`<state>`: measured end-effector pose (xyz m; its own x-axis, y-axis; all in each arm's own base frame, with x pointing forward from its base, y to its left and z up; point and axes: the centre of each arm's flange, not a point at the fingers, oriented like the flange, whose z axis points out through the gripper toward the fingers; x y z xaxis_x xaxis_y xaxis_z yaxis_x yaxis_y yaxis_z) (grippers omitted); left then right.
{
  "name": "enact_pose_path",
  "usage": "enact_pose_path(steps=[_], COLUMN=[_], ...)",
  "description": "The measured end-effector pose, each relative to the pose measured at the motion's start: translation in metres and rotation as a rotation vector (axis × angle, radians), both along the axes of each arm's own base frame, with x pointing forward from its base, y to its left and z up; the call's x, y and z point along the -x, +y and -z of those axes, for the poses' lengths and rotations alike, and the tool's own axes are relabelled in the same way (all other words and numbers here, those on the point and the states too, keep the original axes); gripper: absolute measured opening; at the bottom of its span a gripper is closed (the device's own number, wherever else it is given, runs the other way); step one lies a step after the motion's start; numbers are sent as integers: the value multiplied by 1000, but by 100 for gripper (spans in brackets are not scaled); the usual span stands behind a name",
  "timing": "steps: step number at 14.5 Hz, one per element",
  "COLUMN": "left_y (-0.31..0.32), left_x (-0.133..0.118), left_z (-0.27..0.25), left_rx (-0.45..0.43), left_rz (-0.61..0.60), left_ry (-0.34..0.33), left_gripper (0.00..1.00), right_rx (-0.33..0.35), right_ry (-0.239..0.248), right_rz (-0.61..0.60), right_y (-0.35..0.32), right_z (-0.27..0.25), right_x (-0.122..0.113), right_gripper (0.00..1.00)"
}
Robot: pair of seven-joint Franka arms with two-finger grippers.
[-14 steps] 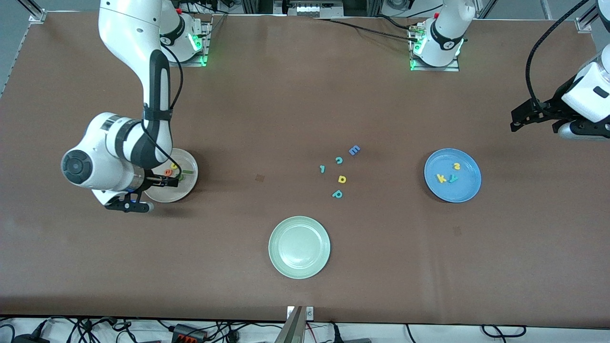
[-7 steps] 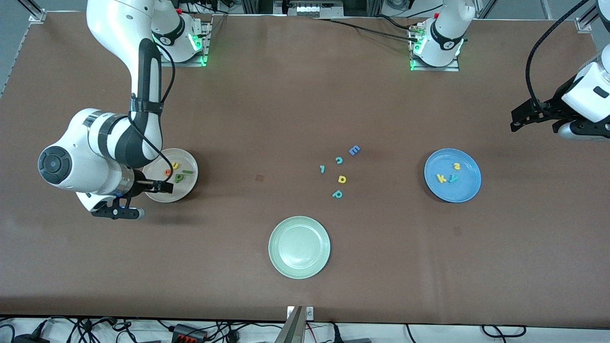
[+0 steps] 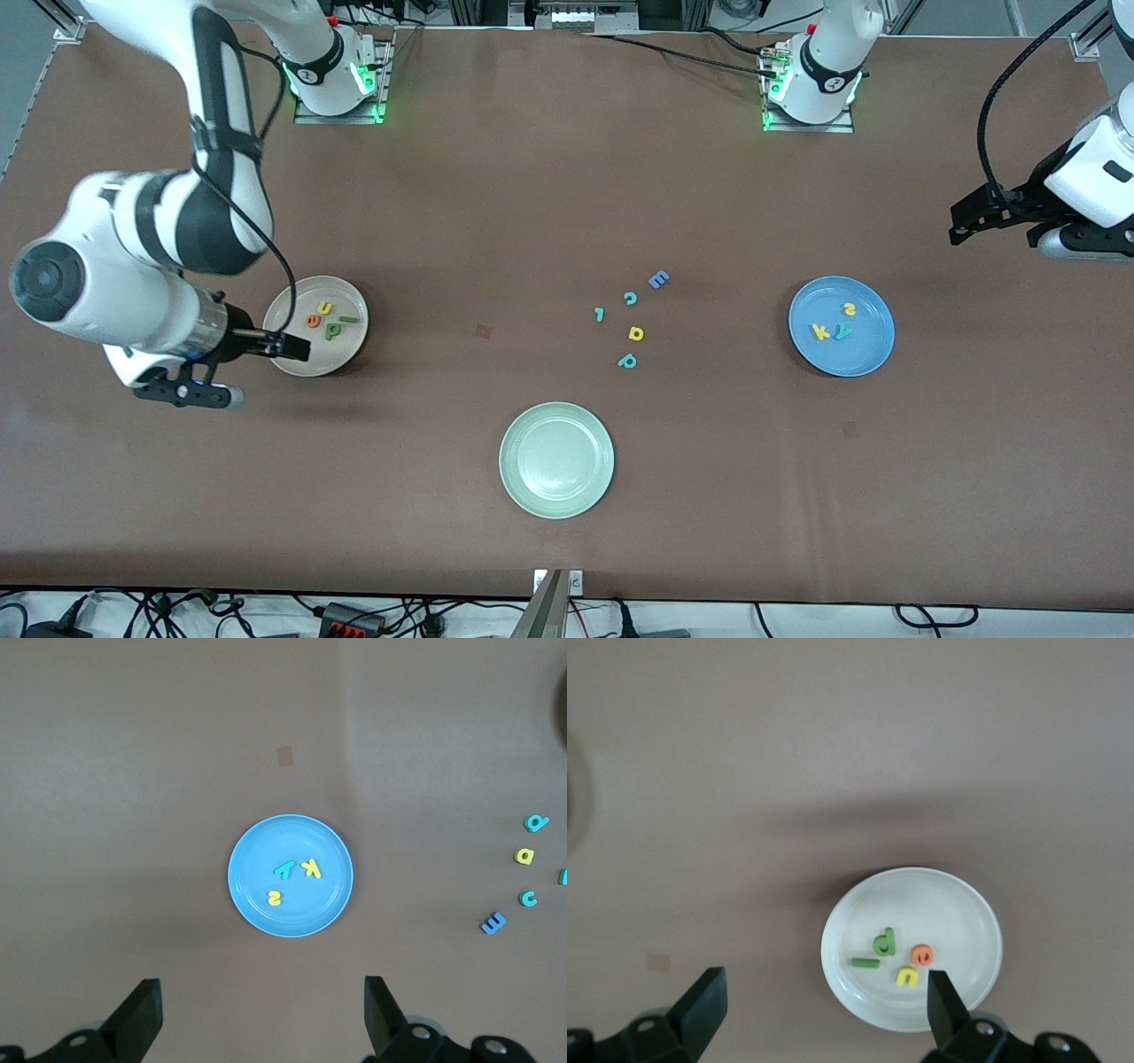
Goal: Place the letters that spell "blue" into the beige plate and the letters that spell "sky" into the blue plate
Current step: 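Release the green d and raise the right gripper away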
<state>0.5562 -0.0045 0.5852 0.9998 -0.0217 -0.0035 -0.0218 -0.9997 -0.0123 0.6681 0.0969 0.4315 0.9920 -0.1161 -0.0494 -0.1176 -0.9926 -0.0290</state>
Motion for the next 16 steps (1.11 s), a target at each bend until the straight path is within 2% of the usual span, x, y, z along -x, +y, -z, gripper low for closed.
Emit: enact_pose_path(steps=[3, 7, 12, 16], left_y=[0, 0, 0, 0], left_x=[0, 0, 0, 0], left_z=[0, 0, 0, 0], left_rx=[0, 0, 0, 0], left_rz=[0, 0, 0, 0], left_ry=[0, 0, 0, 0], left_gripper=[100, 100, 100, 100], right_rx=[21, 33, 45, 39], right_ry=[-54, -110, -122, -136], right_rz=[-4, 58, 103, 47], right_y=[-24, -96, -144, -163], right_z=[-62, -120, -165, -190], right_x=[14, 30, 43, 50], right_gripper=[100, 100, 100, 100])
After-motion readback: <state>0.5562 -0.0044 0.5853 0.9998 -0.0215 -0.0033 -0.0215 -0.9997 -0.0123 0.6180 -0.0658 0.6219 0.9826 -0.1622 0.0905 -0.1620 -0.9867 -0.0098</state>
